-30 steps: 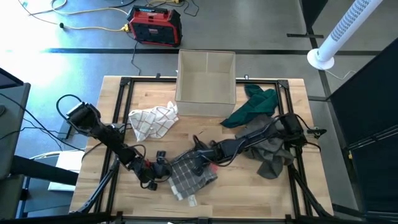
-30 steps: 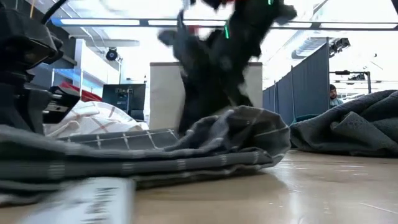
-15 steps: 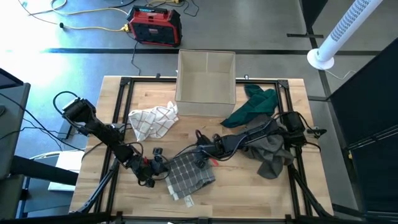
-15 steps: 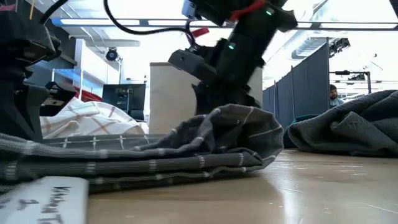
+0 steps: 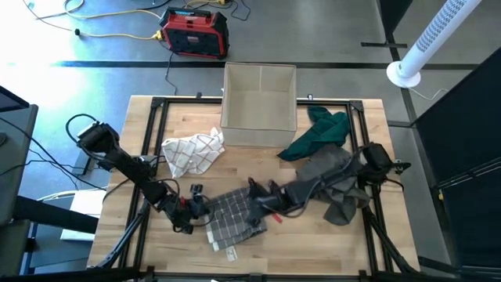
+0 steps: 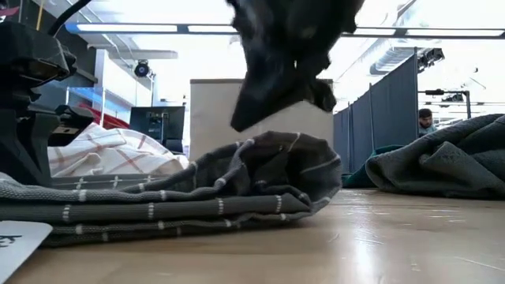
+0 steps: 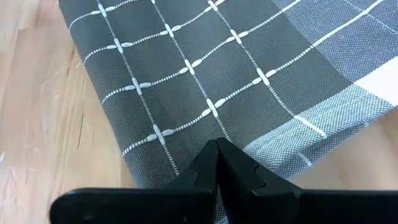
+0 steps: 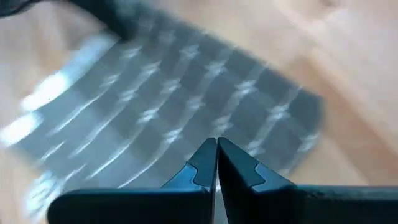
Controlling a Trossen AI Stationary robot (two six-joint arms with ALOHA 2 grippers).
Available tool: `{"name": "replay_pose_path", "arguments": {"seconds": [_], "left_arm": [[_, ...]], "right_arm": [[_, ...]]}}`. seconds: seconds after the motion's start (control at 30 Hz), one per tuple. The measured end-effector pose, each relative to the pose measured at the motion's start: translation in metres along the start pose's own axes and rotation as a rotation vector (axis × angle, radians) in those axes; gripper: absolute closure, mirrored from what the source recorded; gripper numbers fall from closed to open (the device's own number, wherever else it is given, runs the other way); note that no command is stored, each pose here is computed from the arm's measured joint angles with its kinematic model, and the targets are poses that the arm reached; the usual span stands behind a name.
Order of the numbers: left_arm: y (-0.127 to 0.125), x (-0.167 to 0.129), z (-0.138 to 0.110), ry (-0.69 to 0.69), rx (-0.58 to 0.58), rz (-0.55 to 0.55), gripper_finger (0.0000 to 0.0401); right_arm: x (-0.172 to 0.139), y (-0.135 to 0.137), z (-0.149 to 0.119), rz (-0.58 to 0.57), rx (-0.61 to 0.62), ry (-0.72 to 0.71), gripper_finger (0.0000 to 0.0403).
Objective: Fold towel
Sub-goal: Fold the grey checkered towel
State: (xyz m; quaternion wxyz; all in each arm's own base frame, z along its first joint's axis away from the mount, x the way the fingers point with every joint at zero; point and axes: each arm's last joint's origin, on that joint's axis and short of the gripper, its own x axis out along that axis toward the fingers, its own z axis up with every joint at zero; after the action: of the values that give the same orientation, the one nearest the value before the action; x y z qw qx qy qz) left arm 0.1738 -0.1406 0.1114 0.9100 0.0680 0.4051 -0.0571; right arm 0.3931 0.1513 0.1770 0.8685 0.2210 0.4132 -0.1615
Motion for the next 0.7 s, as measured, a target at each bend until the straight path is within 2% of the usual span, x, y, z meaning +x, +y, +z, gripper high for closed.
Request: {"name": "replay_pose_path", "arguments": {"seconds": [0.3, 0.4, 0.53, 0.7], "left_arm": [[0.001, -0.01, 0.008, -0.044, -0.034, -0.051, 0.0401], [0.001, -0.011, 0.008, -0.046, -0.036, -0.054, 0.0401], [-0.001, -0.011, 0.007, -0.027, -0.03, -0.082, 0.0401], [-0.001, -0.012, 0.002, 0.006, -0.017, -0.062, 0.0401]], "right_arm": [[-0.012, 0.034, -0.045, -0.012, -0.027, -0.053, 0.0403], [-0.002, 0.036, -0.055, -0.034, -0.038, -0.061, 0.0403], [0.013, 0.034, -0.066, -0.043, -0.022, 0.013, 0.0403], [0.011, 0.037, -0.075, -0.018, -0.026, 0.067, 0.0403]]}}
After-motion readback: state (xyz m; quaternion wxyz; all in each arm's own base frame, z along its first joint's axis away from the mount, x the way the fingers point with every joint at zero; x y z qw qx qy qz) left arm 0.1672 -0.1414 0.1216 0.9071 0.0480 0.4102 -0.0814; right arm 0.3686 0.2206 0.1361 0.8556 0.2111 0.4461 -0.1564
